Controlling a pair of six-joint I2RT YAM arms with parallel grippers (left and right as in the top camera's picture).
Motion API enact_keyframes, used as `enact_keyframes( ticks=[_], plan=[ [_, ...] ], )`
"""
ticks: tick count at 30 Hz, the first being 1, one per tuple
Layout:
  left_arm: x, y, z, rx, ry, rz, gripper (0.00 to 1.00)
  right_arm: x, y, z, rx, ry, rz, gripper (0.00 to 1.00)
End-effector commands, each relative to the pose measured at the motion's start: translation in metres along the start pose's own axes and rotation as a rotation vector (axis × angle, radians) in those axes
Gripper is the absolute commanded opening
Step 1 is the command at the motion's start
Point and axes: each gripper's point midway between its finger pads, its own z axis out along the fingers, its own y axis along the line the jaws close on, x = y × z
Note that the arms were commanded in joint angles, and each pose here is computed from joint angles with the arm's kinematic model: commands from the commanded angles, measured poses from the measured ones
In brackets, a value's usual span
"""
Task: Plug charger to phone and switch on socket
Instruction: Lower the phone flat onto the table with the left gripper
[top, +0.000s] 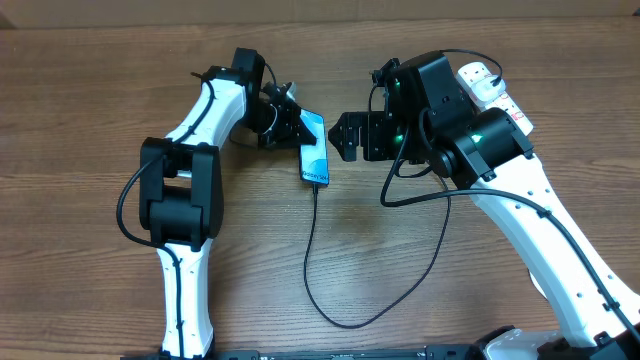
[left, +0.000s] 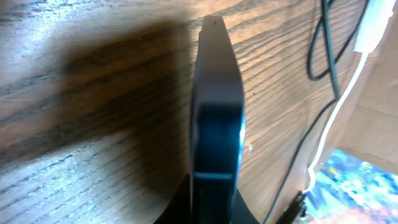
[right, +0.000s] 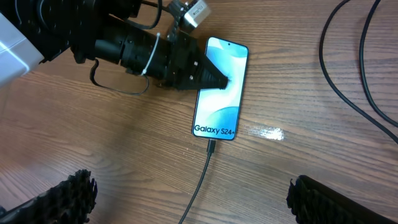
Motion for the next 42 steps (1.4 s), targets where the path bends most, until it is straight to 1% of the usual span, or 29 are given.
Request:
enact_keyframes(
  ticks=[1,10,14,20,31,34,42],
  plan=[
    [-0.001,0.0,-0.001,-0.029,-0.008,0.036,0.04,-0.008,0.003,-0.009,-0.002,-0.034,0.001,1.0],
    [-0.002,0.004,-0.001,-0.052,-0.013,0.036,0.04,-0.007,0.002,-0.009,-0.001,-0.032,0.001,1.0],
    [-0.003,0.01,-0.002,-0.091,-0.021,0.016,0.06,-0.007,0.002,-0.009,0.0,-0.031,0.001,1.0],
    [-0.003,0.011,-0.002,-0.095,-0.022,0.016,0.06,-0.007,0.002,-0.009,0.0,-0.031,0.001,1.0],
    [-0.004,0.013,-0.002,-0.108,-0.025,0.014,0.13,-0.007,0.002,-0.009,0.0,-0.031,0.001,1.0],
    [-0.004,0.018,-0.003,-0.136,-0.028,0.011,0.17,-0.007,0.002,-0.009,0.0,-0.031,0.001,1.0],
    [-0.001,0.022,-0.003,-0.157,-0.021,0.002,0.16,-0.007,0.002,-0.009,0.001,-0.029,0.002,1.0]
  ],
)
